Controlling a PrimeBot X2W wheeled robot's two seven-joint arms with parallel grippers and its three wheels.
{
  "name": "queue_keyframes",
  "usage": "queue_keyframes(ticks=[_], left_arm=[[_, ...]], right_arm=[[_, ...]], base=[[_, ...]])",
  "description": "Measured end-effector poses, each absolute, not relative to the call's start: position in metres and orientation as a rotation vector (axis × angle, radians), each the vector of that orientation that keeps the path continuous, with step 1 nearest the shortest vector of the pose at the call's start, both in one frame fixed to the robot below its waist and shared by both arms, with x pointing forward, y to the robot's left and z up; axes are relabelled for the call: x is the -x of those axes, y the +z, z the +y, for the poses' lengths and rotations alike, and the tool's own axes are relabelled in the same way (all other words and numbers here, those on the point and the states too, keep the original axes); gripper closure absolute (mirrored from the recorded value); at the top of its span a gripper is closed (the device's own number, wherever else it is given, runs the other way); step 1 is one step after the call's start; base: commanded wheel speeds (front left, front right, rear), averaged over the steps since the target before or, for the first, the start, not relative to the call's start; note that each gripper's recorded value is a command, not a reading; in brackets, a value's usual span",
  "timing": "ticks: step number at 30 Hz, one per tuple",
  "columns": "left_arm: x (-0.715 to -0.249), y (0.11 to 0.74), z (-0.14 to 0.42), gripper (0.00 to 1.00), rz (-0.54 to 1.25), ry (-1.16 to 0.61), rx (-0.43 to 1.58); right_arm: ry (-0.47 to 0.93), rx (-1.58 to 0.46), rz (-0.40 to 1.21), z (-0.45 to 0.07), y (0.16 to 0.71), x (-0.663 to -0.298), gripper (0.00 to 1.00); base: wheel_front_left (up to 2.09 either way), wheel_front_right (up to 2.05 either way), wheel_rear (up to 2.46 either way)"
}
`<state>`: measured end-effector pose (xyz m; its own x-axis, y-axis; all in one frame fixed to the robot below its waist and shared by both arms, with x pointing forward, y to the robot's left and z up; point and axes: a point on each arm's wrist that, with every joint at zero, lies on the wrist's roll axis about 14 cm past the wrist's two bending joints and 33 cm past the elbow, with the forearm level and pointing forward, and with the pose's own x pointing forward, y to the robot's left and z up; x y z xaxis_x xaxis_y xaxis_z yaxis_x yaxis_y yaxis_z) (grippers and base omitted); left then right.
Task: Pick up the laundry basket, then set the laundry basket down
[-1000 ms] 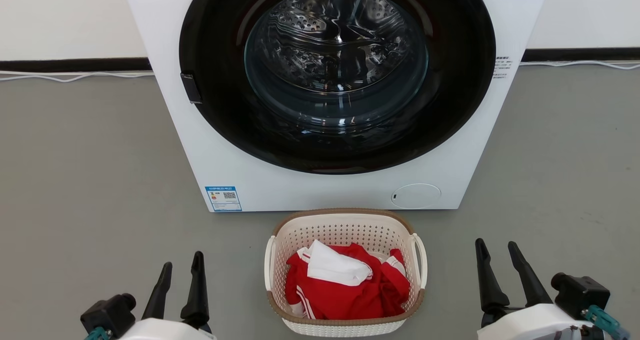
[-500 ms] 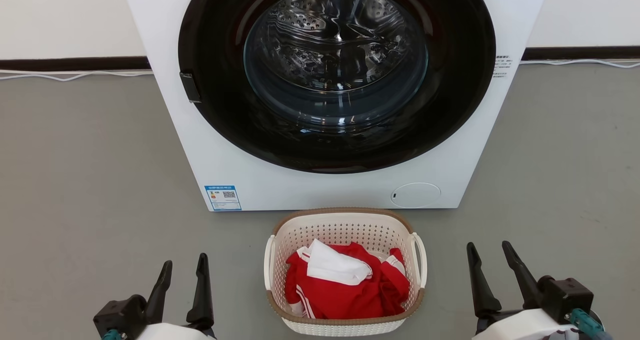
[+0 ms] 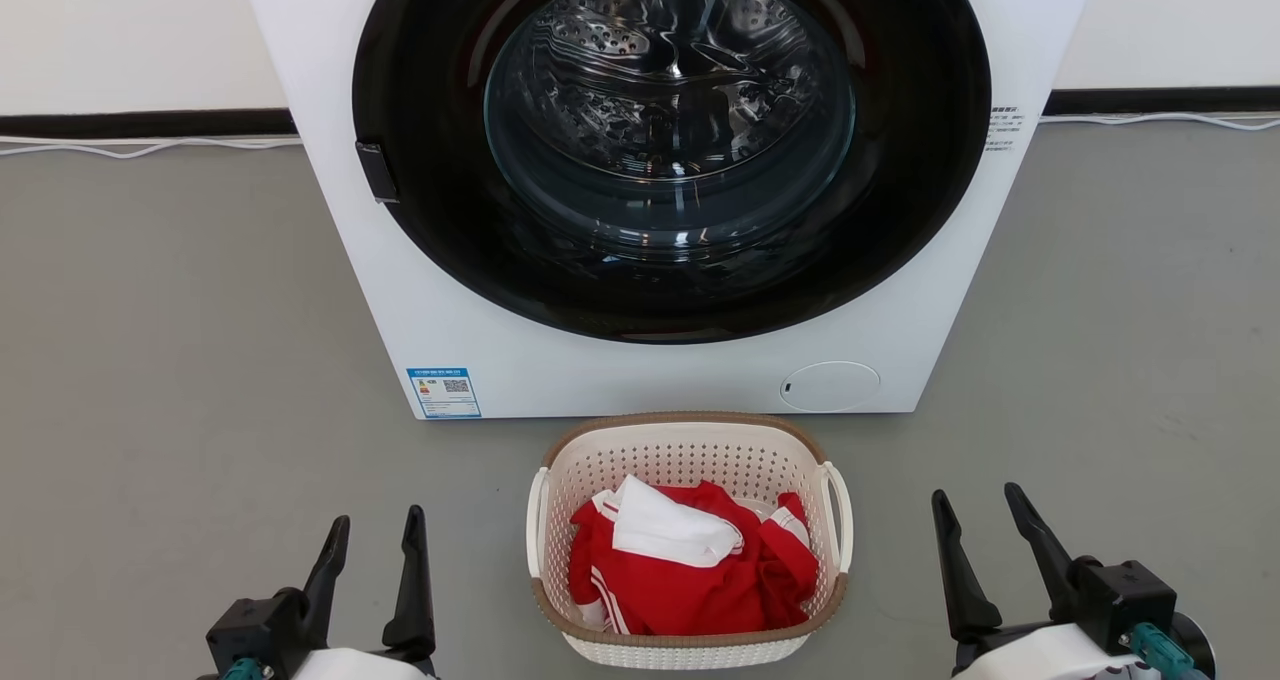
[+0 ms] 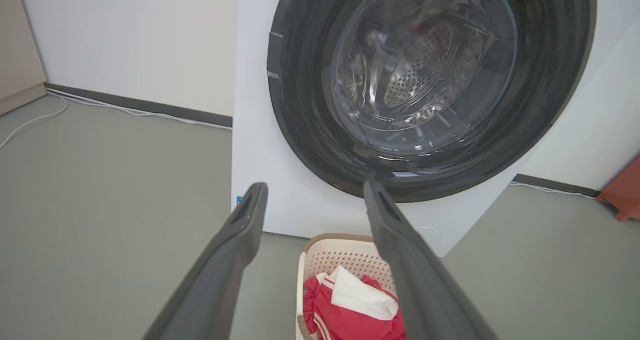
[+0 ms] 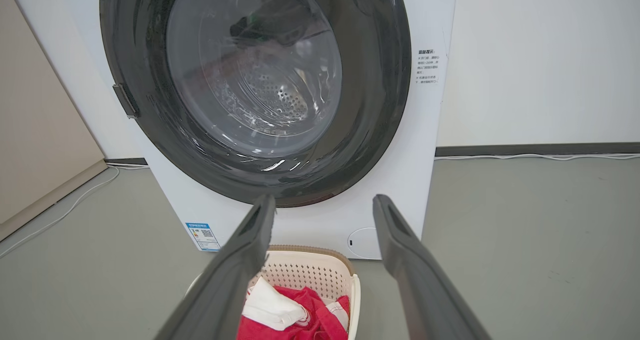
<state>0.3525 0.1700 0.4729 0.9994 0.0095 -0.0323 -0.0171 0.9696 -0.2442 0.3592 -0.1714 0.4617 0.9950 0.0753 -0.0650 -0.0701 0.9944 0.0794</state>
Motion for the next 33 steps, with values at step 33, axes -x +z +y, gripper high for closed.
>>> queue_keyframes(ticks=[33], left_arm=[[-0.393, 0.423, 0.138, 0.0, 0.189, -0.054, 0.269]], right_arm=[[0.045, -0.08, 0.243, -0.179, 0.405, -0.402, 0.0]], base=[[0.0, 0.0, 0.0]])
